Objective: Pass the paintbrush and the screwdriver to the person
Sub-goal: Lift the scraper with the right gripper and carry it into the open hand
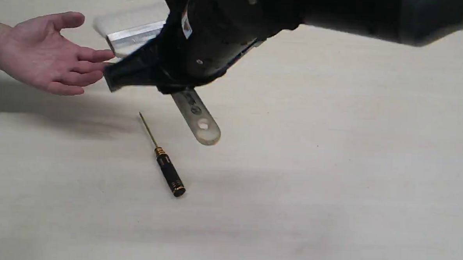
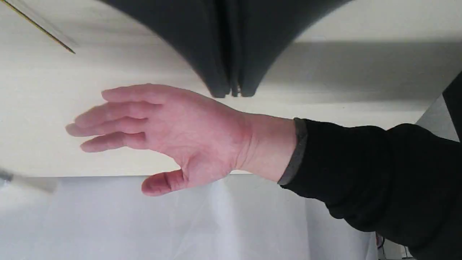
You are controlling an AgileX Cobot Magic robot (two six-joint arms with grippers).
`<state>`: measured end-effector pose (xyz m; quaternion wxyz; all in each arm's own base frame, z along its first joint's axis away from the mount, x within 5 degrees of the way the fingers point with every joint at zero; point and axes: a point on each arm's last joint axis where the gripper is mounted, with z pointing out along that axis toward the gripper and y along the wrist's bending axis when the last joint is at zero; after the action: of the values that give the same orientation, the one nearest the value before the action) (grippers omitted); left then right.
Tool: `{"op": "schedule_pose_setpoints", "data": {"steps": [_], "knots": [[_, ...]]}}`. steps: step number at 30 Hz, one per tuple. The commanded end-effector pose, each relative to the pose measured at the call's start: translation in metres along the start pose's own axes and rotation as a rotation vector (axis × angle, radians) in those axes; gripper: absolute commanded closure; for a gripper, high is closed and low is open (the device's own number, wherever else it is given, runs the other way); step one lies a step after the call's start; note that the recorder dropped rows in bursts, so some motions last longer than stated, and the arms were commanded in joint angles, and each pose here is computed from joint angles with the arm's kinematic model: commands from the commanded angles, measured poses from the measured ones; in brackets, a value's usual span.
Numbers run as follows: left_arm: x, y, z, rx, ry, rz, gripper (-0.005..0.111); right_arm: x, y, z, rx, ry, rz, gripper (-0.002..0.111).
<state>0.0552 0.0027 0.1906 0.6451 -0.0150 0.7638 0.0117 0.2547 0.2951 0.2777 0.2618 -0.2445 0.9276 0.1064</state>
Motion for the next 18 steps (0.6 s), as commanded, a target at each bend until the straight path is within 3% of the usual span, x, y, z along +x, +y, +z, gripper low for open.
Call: {"op": "schedule_pose_setpoints", "data": {"steps": [1, 8, 18], "knots": [[0.000, -0.001, 0.000, 0.009, -0.007, -0.002, 0.107, -0.016, 0.009, -0.024, -0.090, -0.196, -0.026, 0.104], [0.000, -0.001, 0.000, 0.009, -0.007, -0.002, 0.107, -0.042, 0.041, -0.011, -0.277, -0.495, -0.049, 0.104], [0.000, -0.001, 0.000, 0.009, -0.007, -0.002, 0.107, -0.061, 0.063, 0.076, -0.237, -0.403, -0.060, 0.102]]}}
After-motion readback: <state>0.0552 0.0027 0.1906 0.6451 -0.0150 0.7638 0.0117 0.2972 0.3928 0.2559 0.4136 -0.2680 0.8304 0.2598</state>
